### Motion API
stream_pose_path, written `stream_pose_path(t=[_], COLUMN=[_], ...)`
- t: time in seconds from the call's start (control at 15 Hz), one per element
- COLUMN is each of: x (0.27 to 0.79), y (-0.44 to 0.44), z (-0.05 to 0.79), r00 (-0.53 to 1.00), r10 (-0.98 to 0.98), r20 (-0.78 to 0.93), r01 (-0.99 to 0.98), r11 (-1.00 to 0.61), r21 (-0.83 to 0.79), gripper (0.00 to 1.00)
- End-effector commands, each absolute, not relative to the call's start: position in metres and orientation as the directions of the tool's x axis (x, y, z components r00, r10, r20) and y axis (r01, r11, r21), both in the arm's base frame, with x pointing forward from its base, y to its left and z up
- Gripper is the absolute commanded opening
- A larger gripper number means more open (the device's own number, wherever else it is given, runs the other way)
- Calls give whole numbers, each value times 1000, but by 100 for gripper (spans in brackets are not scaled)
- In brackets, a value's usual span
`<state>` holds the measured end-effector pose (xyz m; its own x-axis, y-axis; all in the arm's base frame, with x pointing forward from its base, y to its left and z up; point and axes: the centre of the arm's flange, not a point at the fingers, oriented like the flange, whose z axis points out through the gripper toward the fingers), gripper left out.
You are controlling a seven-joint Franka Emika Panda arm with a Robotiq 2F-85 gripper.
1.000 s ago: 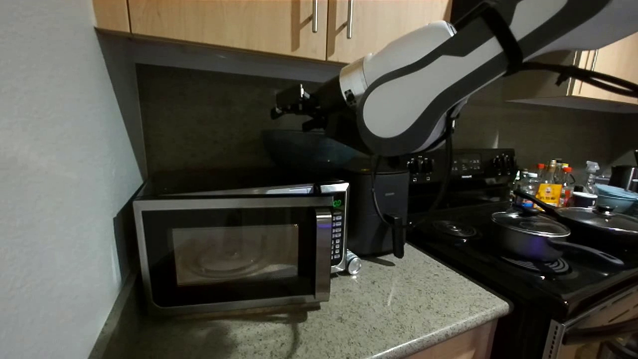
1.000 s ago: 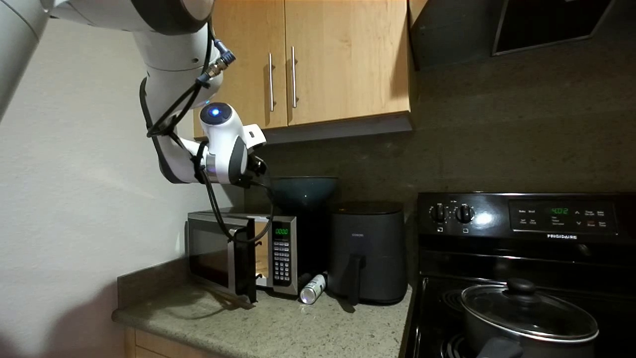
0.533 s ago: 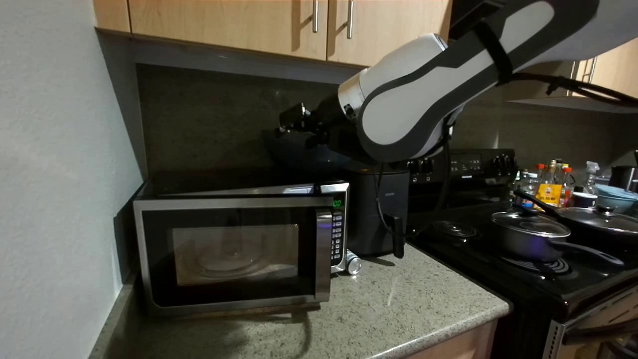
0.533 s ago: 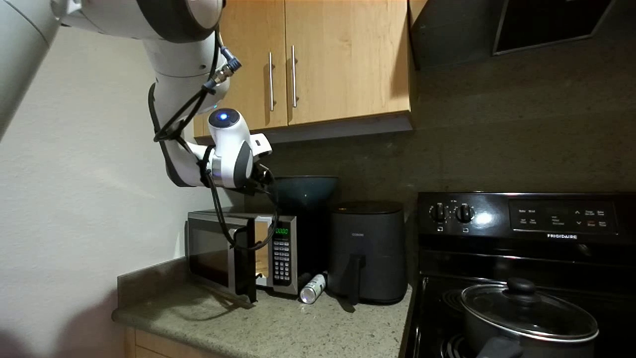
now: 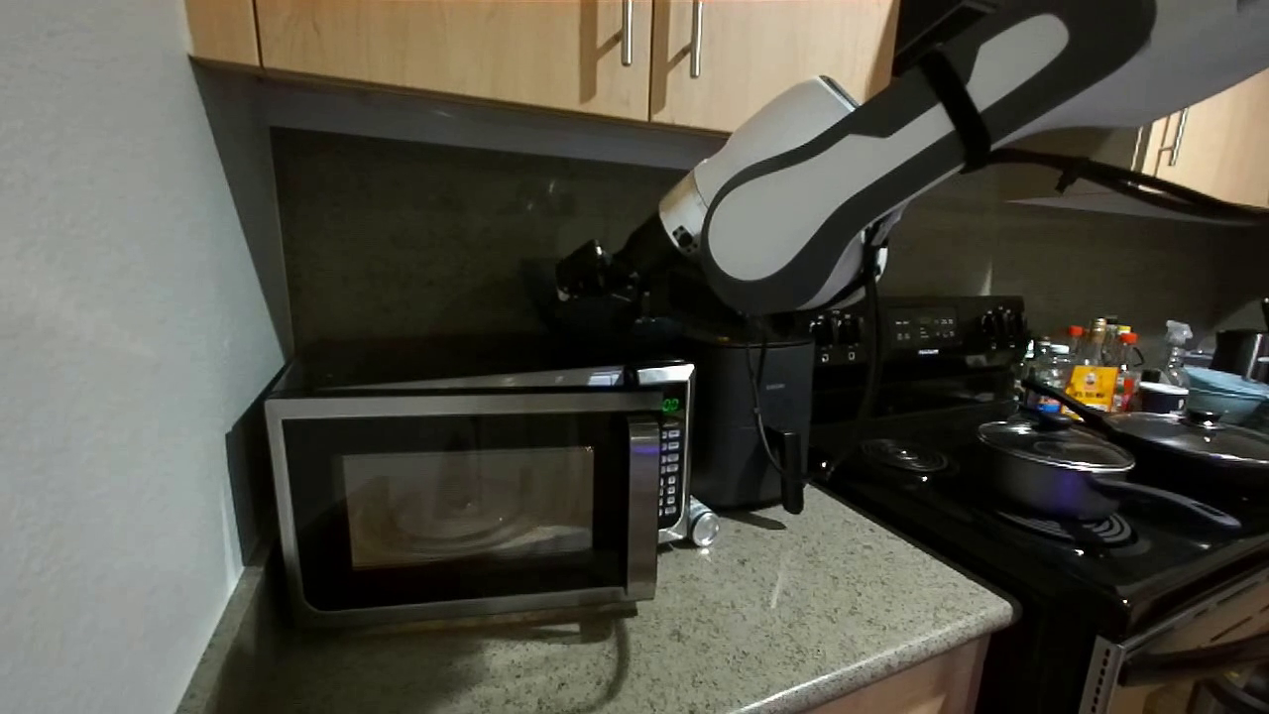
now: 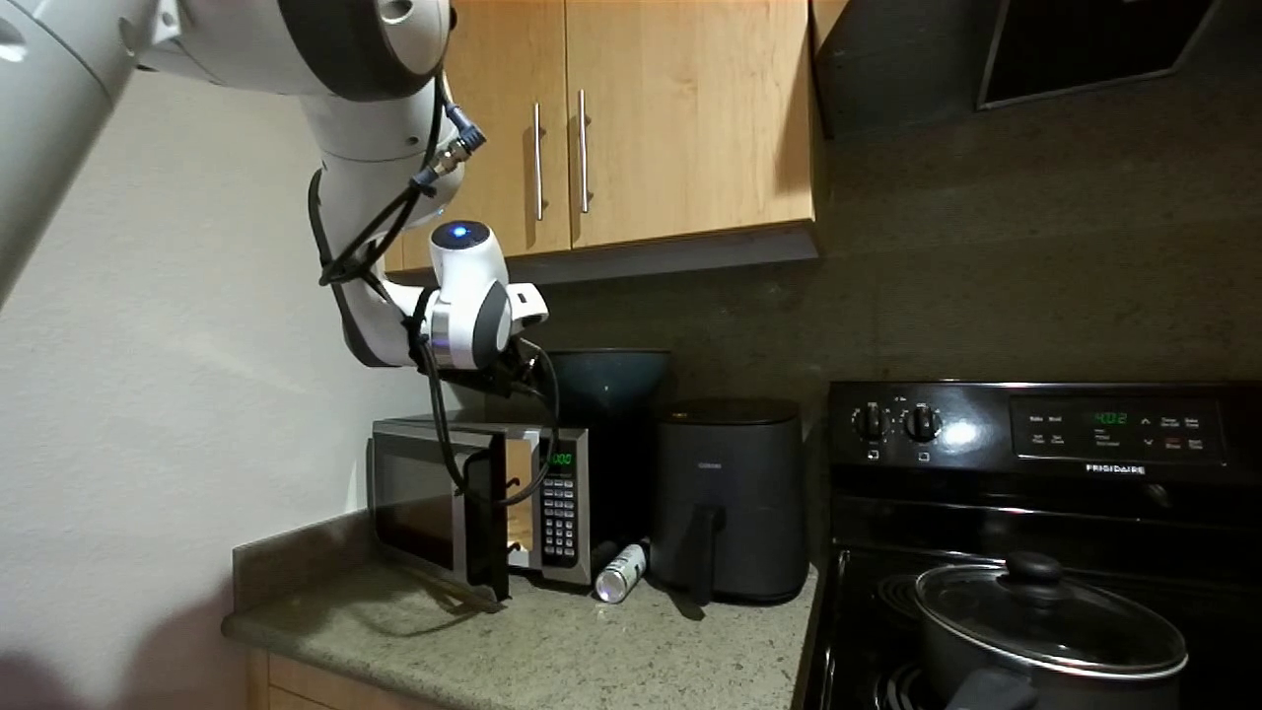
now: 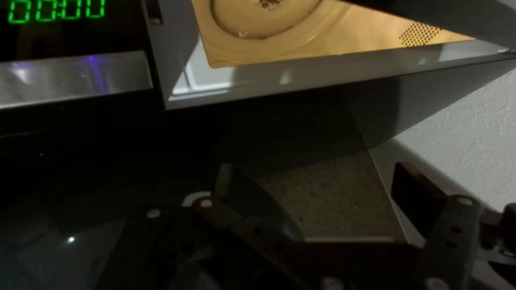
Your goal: Open the microwave door, place the blue bowl inside the microwave
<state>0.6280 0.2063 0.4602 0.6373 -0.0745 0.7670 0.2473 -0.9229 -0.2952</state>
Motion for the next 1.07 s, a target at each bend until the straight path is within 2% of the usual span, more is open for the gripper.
stream_pose_path(t=[0.0, 0.4, 1.0], x=[629, 626, 617], y=[212, 216, 218], z=[463, 466, 476], r00=[724, 835, 955], r10=[-76, -102, -90], r20=[686, 542, 282], r01=[152, 51, -61], r11=[-952, -964, -992], r21=[-266, -260, -111], gripper=[100, 100, 100])
